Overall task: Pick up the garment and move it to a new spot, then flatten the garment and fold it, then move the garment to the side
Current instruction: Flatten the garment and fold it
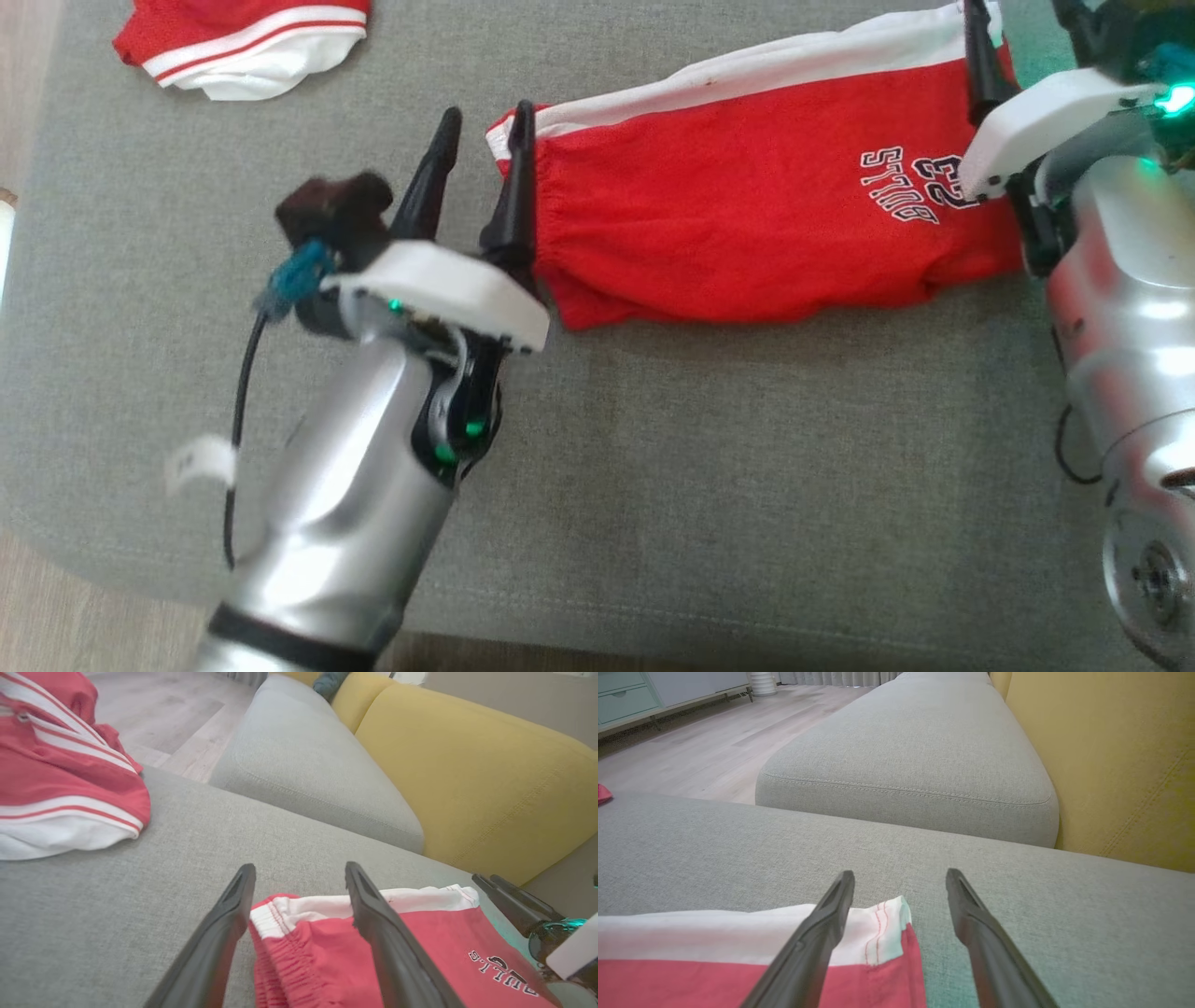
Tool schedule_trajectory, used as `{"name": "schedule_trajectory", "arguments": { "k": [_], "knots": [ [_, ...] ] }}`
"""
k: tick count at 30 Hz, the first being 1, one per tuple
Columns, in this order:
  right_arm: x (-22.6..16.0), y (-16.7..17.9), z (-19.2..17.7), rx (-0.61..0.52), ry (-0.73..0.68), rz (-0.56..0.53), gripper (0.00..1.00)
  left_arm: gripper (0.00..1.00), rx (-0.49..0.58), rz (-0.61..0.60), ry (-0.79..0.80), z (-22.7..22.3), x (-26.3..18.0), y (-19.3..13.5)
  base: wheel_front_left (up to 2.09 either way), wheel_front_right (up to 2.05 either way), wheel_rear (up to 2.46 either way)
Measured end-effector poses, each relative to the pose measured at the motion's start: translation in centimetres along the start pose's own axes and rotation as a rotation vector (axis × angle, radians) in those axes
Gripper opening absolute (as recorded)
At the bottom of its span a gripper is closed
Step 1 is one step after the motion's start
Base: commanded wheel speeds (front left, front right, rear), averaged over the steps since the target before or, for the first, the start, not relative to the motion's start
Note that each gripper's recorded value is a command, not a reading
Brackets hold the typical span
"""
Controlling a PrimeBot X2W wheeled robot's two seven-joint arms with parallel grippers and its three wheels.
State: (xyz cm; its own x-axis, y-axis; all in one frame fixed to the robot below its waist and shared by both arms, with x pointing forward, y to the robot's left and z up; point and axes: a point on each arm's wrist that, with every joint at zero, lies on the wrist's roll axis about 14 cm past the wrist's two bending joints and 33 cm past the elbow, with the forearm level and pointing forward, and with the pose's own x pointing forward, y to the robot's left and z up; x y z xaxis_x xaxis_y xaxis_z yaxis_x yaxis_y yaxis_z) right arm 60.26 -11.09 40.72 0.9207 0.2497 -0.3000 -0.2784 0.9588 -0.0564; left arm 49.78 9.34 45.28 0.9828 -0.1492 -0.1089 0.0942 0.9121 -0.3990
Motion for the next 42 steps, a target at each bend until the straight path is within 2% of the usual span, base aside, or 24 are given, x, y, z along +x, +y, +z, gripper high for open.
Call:
{"name": "schedule_trajectory", "arguments": {
  "k": [5,15,23,34,35,36,37,39,42],
  "knots": [
    [-0.3,-0.4,0.8,-0.036,-0.007,0.003,1.0,1.0,0.048,0.02,-0.047,0.7,-2.3,0.8,0.0,0.0,0.0],
    [-2.5,-1.1,-0.4,-0.065,0.13,-0.001,1.0,1.0,0.108,0.096,-0.093,1.6,-7.0,2.9,0.0,0.0,0.0],
    [-5.5,-0.6,-5.7,-0.014,0.354,0.009,1.0,1.0,0.142,0.121,-0.125,2.5,-8.7,3.5,0.0,0.0,0.0],
    [-6.1,0.1,-6.2,0.077,0.43,0.053,1.0,1.0,0.132,0.139,-0.143,3.0,-9.3,3.8,0.0,0.0,0.0],
    [-6.2,0.2,-6.2,0.088,0.44,0.06,0.92,1.0,0.136,0.138,-0.142,3.0,-9.4,3.8,0.0,0.0,0.0],
    [-6.3,0.2,-6.2,0.098,0.451,0.063,0.76,1.0,0.138,0.134,-0.143,3.0,-9.4,3.7,0.0,0.0,0.0],
    [-6.4,0.2,-6.2,0.109,0.461,0.066,0.66,1.0,0.138,0.134,-0.144,3.1,-9.5,3.7,0.0,0.0,0.0],
    [-6.8,0.4,-6.4,0.133,0.478,0.077,0.52,1.0,0.139,0.135,-0.147,3.2,-9.5,3.7,0.0,0.0,0.0],
    [-7.1,0.6,-6.5,0.155,0.489,0.089,0.38,1.0,0.14,0.136,-0.149,3.3,-9.6,3.7,0.0,0.0,0.0]
  ]
}}
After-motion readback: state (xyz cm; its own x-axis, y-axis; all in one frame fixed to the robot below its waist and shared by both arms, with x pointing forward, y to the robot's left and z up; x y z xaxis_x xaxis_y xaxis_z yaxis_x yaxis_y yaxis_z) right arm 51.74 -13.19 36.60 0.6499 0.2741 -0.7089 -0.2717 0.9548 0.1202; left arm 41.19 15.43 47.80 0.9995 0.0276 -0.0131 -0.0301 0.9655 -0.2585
